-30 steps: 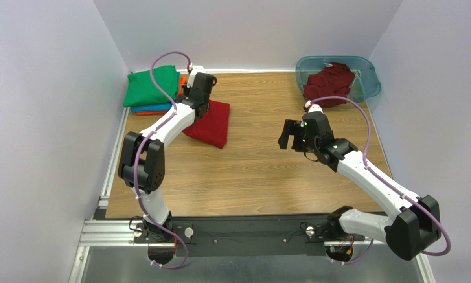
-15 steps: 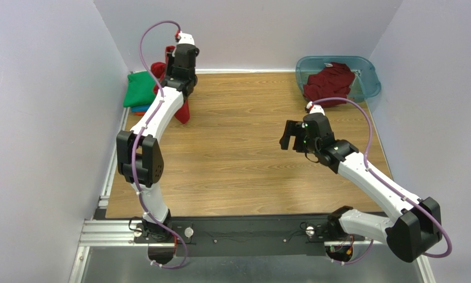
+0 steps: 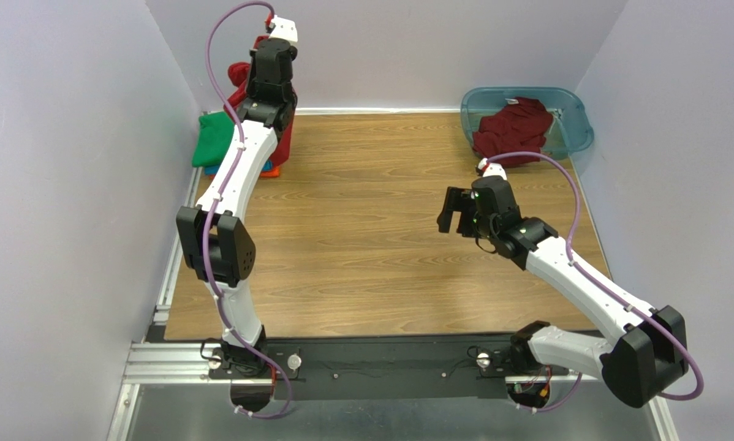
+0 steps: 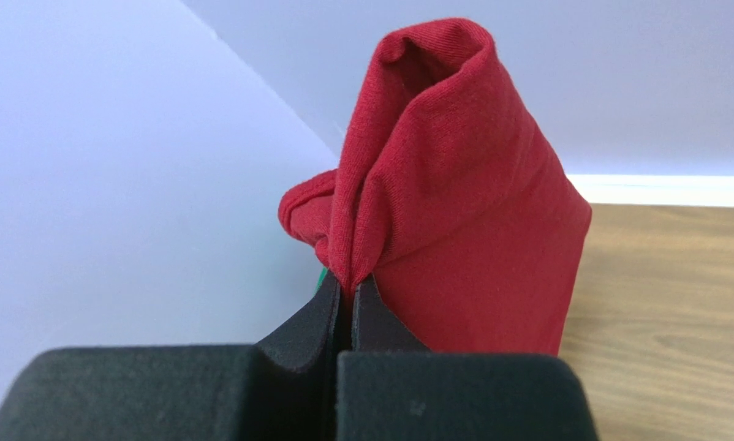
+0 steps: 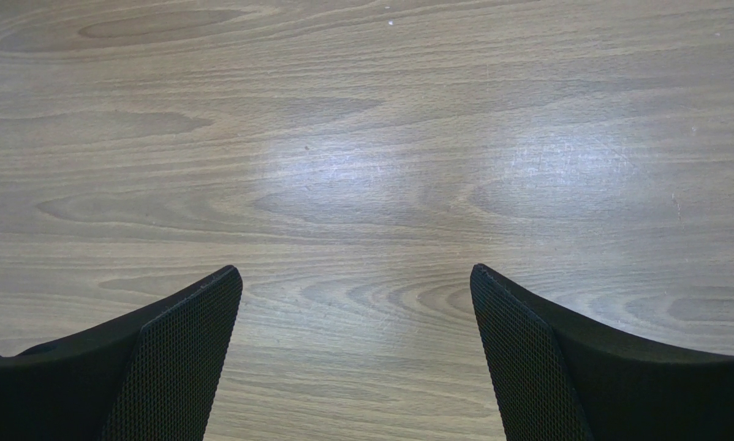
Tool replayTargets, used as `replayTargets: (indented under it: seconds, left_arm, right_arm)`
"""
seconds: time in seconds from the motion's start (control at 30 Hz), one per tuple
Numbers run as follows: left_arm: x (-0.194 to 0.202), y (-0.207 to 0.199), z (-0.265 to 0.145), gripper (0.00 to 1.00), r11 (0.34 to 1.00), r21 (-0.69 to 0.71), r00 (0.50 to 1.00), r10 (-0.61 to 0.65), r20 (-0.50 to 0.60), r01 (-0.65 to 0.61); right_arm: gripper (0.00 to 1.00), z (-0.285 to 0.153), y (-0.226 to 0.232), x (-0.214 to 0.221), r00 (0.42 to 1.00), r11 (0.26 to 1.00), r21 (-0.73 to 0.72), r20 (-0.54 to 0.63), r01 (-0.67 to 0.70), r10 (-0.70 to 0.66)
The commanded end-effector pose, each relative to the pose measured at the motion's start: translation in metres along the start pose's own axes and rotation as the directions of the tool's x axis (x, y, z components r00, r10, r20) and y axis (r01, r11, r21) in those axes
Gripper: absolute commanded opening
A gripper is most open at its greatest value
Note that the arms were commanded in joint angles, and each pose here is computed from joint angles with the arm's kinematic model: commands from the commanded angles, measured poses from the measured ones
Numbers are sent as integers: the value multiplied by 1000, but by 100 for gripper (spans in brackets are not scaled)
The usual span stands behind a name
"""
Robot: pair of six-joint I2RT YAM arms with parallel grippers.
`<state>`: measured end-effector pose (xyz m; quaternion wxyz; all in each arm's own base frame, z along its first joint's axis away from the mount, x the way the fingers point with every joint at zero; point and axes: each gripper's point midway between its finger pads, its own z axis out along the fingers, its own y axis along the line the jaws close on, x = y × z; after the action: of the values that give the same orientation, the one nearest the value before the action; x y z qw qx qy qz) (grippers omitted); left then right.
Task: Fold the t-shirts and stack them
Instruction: Neatly place the folded tshirt to the corner
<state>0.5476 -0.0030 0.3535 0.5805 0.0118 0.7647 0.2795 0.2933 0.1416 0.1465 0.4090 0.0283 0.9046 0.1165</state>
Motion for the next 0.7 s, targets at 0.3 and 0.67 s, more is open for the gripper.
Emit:
replayTargets:
  seconds: [0.3,0.67]
  left_arm:
    - [-29,13,9,0,996,25,994,-93,65,91]
    - [32,23,68,0,1000,-15,999,-22,-45,22]
  right_arm:
    - [100,5,-12,6,1000,998,59,-16,15,-14]
    - [100,12,-18,6,1000,994,104,-21,24,-22]
